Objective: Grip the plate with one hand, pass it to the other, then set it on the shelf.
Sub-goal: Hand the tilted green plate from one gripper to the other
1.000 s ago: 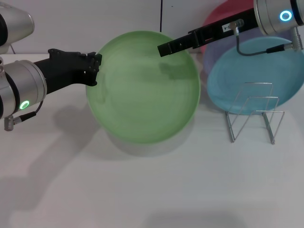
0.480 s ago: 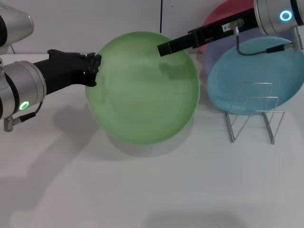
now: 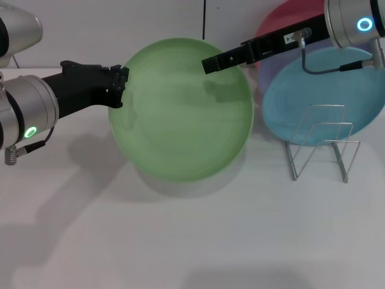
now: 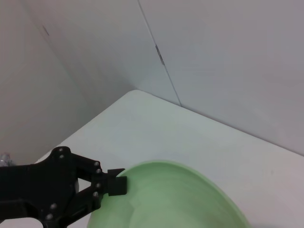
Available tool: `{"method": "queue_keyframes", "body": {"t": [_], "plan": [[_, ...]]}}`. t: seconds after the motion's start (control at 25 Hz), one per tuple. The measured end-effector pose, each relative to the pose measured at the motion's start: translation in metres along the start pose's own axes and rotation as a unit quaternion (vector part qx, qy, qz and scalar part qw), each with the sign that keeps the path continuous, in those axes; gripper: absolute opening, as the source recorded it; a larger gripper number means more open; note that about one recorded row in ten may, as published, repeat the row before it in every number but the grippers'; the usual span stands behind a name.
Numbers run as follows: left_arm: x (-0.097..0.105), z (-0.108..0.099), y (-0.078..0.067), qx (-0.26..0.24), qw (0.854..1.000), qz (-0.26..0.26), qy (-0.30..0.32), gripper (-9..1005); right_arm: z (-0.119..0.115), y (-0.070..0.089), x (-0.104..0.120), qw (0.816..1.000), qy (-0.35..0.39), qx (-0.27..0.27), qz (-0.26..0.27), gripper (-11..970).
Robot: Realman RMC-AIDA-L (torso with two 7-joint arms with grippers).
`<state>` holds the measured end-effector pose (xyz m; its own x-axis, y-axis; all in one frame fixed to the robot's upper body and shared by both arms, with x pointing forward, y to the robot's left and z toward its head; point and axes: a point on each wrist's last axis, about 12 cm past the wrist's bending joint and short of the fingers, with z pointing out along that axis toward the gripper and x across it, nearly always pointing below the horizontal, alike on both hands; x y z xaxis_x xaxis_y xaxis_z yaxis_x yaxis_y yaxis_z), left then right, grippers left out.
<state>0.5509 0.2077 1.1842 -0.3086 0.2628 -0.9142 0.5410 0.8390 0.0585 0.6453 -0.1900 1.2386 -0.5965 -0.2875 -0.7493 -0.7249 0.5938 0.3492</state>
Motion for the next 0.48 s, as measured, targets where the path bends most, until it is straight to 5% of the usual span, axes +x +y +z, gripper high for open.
{"method": "queue_keyframes", "body": {"t": [0.48], "plan": [[-0.0011,-0.0002,-0.0004,0.001,1.0,0.001,-0.001,35,0.0019,0.0007,-0.0013,1.0,0.001,0.003,-0.003,817]]}}
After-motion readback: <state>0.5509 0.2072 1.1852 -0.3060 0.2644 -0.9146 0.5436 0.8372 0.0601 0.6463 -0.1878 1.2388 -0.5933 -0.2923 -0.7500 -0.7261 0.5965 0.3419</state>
